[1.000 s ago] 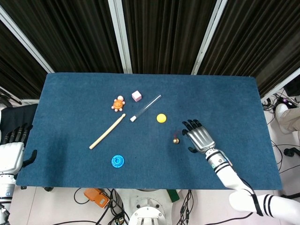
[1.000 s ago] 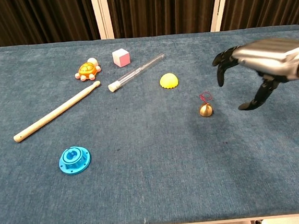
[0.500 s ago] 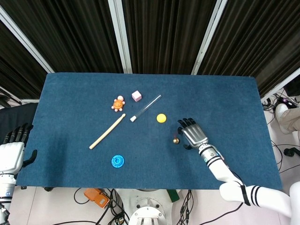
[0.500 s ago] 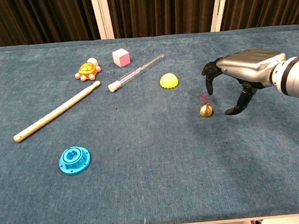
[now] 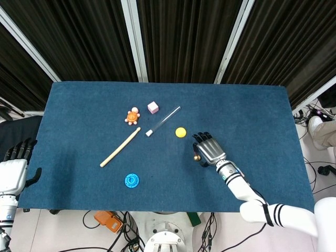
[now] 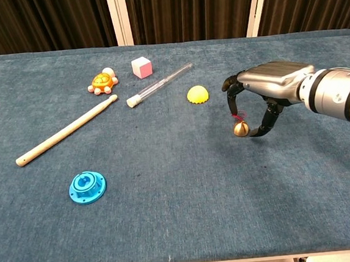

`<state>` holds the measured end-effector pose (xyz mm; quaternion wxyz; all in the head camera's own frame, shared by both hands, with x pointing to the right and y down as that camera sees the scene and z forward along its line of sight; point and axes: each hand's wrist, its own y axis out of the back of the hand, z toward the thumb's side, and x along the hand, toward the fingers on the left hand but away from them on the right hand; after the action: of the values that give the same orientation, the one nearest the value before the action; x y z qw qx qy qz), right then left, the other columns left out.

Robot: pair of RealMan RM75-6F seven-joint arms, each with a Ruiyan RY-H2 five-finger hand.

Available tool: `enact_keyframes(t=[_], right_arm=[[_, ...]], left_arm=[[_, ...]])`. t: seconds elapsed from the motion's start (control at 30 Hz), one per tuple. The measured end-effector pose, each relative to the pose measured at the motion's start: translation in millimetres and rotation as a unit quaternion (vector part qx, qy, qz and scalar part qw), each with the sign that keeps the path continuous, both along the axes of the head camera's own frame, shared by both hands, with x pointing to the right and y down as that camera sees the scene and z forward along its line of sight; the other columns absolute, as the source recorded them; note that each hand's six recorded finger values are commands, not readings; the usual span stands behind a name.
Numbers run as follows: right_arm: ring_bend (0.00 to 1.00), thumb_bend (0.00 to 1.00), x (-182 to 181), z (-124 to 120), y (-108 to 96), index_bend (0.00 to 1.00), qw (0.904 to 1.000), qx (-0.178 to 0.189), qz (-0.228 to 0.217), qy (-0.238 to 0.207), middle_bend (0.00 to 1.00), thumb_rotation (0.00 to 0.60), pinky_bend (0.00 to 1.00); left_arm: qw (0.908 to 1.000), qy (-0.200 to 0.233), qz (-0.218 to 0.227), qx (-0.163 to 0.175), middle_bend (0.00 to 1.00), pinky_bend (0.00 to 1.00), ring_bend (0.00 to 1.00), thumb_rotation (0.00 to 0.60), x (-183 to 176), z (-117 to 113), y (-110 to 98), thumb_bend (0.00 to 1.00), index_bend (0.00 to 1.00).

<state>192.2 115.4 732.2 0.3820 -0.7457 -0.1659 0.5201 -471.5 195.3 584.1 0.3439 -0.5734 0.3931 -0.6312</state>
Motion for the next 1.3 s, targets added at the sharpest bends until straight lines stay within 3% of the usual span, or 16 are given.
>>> enact_keyframes(t=[0.4, 0.7, 0.97, 1.3], right_arm=[[0.14, 0.33, -6.3, 8.5, 0.4, 0.58, 1.0000, -0.005, -0.006, 0.005, 0.17, 0.600, 0.15], [0.14, 0.46, -8.3, 3.3, -5.1, 0.65, 1.0000, -0.002, 0.004, -0.008, 0.17, 0.600, 0.15], [0.14, 0.46, -9.9, -37.7, -34.1, 0.65, 0.9966, 0.047, 0.035, -0.058, 0.17, 0.600, 0.15], [0.15, 0.46, 2.8, -111.1, -61.6, 0.66, 0.9827, 0.121, 0.069, -0.122, 0.17, 0.600, 0.15]], left_arm=[[1.0000, -0.001, -0.002, -0.001, 0.00, 0.10, 0.02, 0.600, -0.9, 0.0, -0.1, 0.37, 0.06], [1.0000, 0.002, -0.006, 0.000, 0.00, 0.10, 0.02, 0.600, -1.7, -0.5, -0.5, 0.37, 0.06], [1.0000, 0.002, -0.006, 0.000, 0.00, 0.10, 0.02, 0.600, -1.3, -0.5, -0.1, 0.37, 0.06], [1.0000, 0.000, -0.004, -0.001, 0.00, 0.10, 0.02, 0.600, -0.3, 0.0, 0.7, 0.37, 0.05]])
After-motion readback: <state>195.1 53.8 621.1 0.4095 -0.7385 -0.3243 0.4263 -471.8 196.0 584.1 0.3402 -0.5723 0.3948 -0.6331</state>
